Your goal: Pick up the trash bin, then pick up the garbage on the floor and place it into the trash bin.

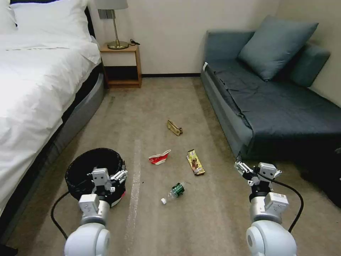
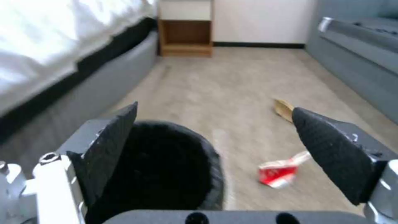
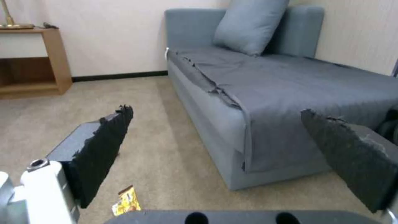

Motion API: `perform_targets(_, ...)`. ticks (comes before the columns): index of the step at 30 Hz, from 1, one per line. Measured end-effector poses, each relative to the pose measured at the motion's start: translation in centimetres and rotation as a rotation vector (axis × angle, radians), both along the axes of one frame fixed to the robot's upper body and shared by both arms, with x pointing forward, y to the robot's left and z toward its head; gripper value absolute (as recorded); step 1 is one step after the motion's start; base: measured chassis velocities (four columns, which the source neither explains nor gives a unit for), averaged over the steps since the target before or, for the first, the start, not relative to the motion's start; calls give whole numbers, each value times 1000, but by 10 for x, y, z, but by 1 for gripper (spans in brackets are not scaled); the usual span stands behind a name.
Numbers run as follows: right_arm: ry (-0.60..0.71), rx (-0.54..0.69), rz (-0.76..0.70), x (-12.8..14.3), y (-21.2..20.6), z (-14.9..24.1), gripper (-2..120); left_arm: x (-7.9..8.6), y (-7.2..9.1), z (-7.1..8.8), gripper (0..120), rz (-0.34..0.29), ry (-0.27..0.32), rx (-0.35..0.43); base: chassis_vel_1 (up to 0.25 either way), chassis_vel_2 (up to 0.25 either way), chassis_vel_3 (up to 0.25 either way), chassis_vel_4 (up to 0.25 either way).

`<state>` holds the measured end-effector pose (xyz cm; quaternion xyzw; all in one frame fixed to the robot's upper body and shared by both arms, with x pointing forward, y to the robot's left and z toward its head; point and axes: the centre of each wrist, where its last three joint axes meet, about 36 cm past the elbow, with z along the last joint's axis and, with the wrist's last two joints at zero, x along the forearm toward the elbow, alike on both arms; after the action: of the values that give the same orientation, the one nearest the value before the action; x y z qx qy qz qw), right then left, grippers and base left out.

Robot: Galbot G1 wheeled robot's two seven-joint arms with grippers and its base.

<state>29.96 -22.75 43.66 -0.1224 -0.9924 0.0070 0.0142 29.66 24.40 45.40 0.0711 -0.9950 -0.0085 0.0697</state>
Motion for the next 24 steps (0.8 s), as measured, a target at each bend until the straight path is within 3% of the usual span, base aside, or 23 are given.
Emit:
perform_targets(5,7,0,-2,3,-1,-4,100,1,16,23,100,87,43,-19,0,0,0,0)
perform_targets(7,10,1,-1,5,-1,-6,100,6,32,30,100,149,107,-28,0,0,0,0)
perform_targets(10,11,0,1,7,-1,-8,100,19,64,23,100,223,194,-42,0,0,0,0)
perform_targets(11,11,0,1,7,-1,-8,100,19,64,23,100,223,194,-42,0,0,0,0)
perform_targets(15,15,-3,4,8,-2,-10,100,42,99,9,100,276,285,-106,0,0,0,0)
perform_targets(16,15,-3,4,8,-2,-10,100,42,99,9,100,276,285,-106,0,0,0,0)
perform_targets(19,15,-3,8,9,-1,-10,100,62,118,0,100,309,322,-131,0,0,0,0)
perform_targets(24,17,-4,7,9,-1,-11,100,82,126,0,100,323,370,-177,0,0,0,0)
